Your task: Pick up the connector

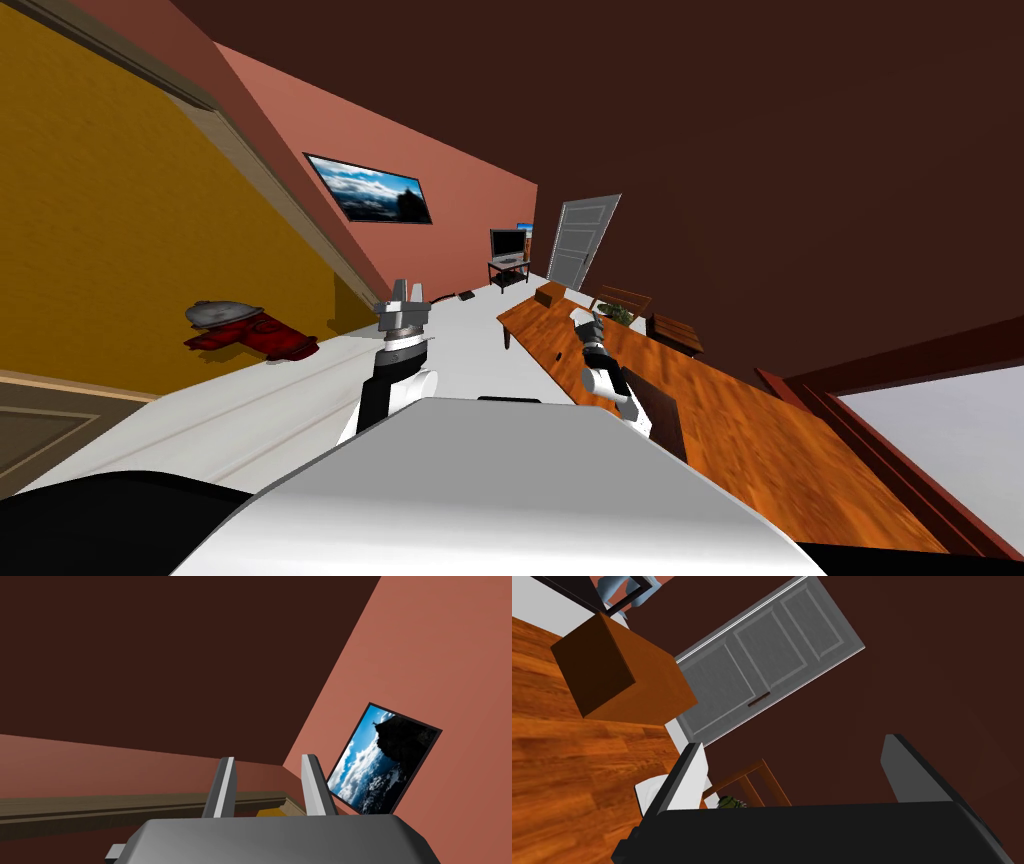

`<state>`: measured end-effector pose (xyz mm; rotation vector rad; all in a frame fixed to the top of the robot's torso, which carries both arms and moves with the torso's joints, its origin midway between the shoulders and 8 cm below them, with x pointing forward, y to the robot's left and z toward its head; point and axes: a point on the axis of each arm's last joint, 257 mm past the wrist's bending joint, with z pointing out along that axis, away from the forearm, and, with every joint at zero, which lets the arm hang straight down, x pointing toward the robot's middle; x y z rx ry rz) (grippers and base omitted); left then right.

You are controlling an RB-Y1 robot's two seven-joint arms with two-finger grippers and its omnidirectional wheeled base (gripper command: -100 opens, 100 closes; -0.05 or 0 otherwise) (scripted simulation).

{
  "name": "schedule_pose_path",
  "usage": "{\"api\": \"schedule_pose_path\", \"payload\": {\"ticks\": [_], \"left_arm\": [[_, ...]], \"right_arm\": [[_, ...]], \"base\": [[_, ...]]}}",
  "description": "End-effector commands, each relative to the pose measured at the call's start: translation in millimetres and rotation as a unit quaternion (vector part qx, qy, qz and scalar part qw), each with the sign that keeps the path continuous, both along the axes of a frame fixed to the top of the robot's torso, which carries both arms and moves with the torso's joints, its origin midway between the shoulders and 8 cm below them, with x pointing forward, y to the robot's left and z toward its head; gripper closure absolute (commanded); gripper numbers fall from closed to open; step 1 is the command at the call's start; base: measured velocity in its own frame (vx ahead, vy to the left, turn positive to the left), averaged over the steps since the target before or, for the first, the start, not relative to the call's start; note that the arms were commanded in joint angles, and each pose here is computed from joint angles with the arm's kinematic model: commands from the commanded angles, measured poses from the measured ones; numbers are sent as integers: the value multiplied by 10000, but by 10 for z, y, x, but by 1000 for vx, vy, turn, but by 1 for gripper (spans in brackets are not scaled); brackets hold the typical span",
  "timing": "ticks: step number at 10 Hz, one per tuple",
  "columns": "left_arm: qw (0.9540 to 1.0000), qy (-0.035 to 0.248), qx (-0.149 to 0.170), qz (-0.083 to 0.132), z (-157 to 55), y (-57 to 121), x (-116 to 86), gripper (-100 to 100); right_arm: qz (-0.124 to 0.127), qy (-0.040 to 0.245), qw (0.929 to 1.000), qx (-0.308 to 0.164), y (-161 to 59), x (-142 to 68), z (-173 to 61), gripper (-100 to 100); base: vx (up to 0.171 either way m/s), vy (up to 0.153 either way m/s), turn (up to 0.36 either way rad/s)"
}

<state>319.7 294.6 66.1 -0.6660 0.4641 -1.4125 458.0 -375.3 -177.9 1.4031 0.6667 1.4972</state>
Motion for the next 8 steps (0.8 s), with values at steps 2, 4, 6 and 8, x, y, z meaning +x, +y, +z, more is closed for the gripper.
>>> {"api": "schedule_pose_path", "payload": {"ticks": [2, 4, 6, 8], "left_arm": [[10000, 0, 0, 0, 0, 0, 0, 0], [10000, 0, 0, 0, 0, 0, 0, 0], [10000, 0, 0, 0, 0, 0, 0, 0], [10000, 0, 0, 0, 0, 0, 0, 0]], "right_arm": [[-12, 291, 9983, 514, -79, 78, -316, -100], [-45, 541, 9948, 864, -128, 111, -590, -100], [-93, 805, 9892, 1219, -173, 127, -883, -100], [-144, 1046, 9820, 1569, -206, 132, -1155, -100]], "base": [[5, -8, 31], [6, -9, 28], [6, -10, 29], [6, -14, 47]]}}
